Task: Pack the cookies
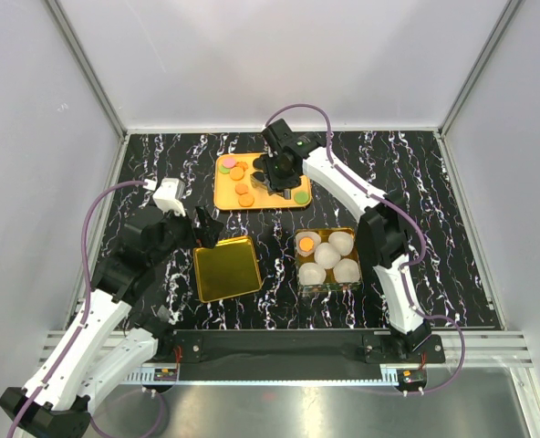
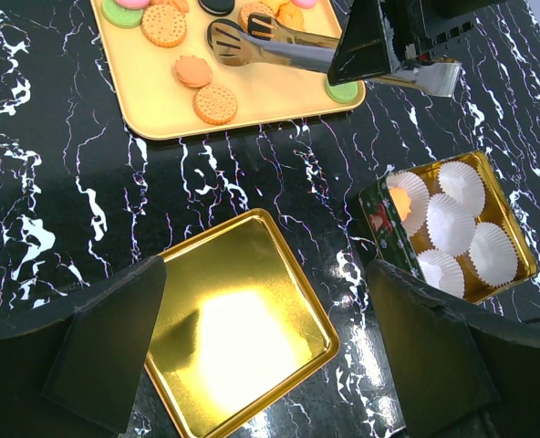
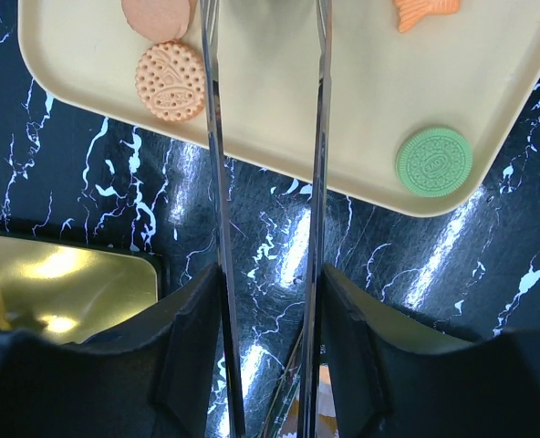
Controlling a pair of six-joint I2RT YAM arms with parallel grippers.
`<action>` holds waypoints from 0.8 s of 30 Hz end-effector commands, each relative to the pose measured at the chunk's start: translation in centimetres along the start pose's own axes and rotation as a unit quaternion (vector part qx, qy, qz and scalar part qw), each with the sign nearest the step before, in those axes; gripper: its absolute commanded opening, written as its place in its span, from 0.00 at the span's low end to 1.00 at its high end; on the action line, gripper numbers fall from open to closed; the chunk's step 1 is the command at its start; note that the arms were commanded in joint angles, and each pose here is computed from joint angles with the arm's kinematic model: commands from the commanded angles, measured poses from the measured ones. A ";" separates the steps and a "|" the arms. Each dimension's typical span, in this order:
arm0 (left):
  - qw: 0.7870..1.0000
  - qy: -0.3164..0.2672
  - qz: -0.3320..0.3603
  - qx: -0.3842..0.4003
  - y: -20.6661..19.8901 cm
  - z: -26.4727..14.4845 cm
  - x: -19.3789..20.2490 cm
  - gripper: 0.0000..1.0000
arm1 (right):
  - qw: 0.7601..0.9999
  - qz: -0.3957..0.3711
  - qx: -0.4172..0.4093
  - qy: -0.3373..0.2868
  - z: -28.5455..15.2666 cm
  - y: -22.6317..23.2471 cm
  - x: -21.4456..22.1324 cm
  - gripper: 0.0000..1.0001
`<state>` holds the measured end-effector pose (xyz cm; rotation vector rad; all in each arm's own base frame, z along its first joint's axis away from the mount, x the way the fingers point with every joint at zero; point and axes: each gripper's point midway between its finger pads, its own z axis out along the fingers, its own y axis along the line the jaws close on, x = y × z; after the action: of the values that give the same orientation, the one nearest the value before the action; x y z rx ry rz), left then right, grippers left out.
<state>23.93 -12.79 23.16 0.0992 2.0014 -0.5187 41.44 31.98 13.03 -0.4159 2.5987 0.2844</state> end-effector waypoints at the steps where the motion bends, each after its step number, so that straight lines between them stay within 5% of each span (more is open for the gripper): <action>1: 1.000 -0.022 -0.003 0.015 -0.7 -0.2 -1.5 0.99 | 1.000 -0.008 0.005 -0.020 -0.5 0.1 -1.1 0.52; 24: 1.000 -0.025 -0.003 0.015 -0.7 -0.3 -1.6 0.99 | 1.000 -0.011 0.004 -0.018 0.2 0.5 -1.7 0.51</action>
<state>23.94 -12.77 23.16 0.0983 2.0015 -0.5190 42.30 32.24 11.80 -0.4232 2.6110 0.2517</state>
